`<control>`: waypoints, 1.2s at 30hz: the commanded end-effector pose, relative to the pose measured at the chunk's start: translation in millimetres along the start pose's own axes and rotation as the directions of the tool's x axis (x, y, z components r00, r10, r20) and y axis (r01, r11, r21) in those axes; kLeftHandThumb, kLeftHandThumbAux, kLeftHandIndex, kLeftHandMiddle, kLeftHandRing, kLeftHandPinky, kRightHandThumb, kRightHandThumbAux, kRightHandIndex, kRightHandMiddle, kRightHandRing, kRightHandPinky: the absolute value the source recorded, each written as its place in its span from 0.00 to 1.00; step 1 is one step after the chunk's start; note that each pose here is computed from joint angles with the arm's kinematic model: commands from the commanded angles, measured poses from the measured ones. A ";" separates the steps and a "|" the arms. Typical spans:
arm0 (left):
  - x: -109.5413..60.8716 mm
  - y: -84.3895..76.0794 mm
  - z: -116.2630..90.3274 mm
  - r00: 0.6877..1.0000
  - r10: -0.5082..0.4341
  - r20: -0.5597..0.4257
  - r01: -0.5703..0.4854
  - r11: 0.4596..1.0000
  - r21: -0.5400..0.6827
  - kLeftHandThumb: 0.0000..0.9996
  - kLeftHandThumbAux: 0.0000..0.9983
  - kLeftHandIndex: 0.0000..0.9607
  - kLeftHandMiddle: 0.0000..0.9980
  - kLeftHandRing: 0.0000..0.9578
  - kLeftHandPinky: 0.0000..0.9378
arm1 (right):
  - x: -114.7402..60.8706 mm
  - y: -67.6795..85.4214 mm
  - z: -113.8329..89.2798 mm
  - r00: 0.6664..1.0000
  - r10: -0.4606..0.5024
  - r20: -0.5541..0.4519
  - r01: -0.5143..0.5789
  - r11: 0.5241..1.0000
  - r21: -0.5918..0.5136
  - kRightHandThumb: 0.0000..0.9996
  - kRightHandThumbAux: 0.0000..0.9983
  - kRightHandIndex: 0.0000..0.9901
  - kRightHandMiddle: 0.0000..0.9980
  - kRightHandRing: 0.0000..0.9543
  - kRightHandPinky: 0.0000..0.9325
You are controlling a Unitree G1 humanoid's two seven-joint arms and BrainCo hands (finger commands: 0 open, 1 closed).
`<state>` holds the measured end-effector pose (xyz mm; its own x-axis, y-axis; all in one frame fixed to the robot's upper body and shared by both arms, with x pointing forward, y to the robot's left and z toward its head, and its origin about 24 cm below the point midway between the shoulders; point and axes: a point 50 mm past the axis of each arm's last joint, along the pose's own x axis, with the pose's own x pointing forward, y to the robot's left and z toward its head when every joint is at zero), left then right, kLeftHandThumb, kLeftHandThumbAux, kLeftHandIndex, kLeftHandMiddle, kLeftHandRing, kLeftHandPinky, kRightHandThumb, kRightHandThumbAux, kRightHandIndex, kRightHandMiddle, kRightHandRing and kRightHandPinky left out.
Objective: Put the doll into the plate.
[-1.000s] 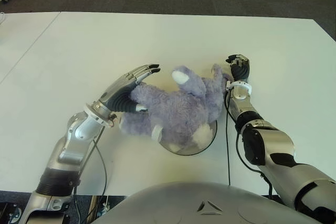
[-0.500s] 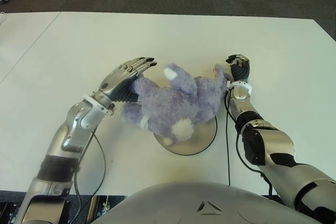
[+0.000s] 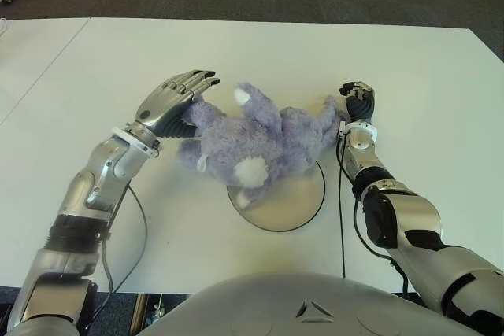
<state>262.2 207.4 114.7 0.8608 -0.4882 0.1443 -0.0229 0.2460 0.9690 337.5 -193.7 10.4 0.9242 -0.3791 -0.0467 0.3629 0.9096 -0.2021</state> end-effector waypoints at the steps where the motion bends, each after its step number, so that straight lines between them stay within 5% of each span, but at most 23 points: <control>1: -0.6 4.9 -5.7 1.000 -0.003 -0.009 0.003 0.997 -0.072 0.14 0.49 0.00 0.00 0.00 0.00 | -60.3 5.8 -84.6 0.939 0.035 -0.342 -0.059 0.996 -0.060 0.95 0.66 0.43 0.47 0.52 0.34; 7: -1.8 6.2 -6.3 1.000 -0.020 0.003 0.020 0.989 -0.146 0.13 0.44 0.00 0.00 0.00 0.00 | -60.4 5.8 -85.1 0.938 0.036 -0.345 -0.066 0.995 -0.076 0.95 0.66 0.43 0.47 0.50 0.47; 24: -7.6 5.7 0.7 0.993 -0.069 0.097 0.091 0.965 -0.246 0.09 0.24 0.00 0.00 0.00 0.00 | -60.3 5.3 -84.9 0.940 0.028 -0.340 -0.064 0.994 -0.094 0.95 0.66 0.43 0.48 0.49 0.49; 36: -8.3 5.9 4.9 0.987 -0.063 0.148 0.104 0.951 -0.293 0.09 0.21 0.00 0.00 0.00 0.00 | -60.7 5.2 -85.2 0.940 0.030 -0.339 -0.064 0.994 -0.091 0.95 0.66 0.43 0.48 0.49 0.48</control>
<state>254.8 208.1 124.4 0.7855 -0.6039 0.1350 0.1679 0.4179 0.8929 337.4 -191.8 10.8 0.9223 -0.3848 -0.0351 0.3681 0.9026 -0.2233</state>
